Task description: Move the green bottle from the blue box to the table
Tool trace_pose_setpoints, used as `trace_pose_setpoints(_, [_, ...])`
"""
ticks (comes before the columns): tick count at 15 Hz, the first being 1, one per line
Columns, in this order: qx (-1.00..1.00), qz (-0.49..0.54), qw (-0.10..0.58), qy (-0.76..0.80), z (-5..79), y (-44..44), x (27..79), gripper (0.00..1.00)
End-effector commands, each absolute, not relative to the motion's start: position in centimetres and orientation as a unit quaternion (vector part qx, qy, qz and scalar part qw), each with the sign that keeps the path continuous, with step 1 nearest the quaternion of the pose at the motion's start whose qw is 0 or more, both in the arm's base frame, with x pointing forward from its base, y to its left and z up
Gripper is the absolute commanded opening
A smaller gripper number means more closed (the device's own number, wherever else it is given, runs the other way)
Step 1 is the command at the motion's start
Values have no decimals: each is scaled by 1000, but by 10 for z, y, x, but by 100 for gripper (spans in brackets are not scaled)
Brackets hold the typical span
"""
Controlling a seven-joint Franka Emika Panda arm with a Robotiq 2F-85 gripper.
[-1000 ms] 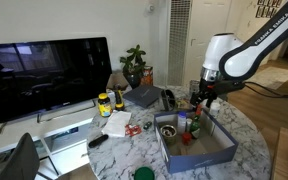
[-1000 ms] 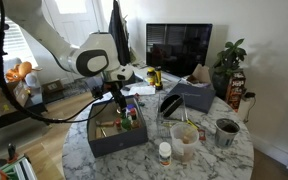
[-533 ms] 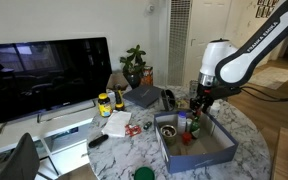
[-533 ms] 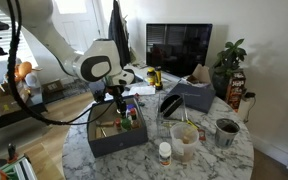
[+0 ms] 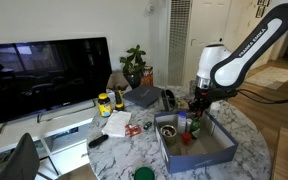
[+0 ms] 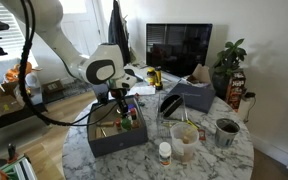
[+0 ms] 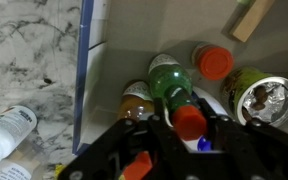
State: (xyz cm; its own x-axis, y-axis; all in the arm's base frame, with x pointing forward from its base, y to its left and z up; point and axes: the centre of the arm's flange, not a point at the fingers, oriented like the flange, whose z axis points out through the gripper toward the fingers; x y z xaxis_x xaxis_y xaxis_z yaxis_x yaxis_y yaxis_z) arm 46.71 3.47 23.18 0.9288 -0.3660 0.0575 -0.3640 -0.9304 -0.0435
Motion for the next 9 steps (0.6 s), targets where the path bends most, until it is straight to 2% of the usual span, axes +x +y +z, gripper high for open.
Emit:
trace_pose_setpoints(1, [-981,-32,17,189,230,43,468,7])
trace_pose_setpoints(9, [-992,-23,-15,122,317,69,449,8])
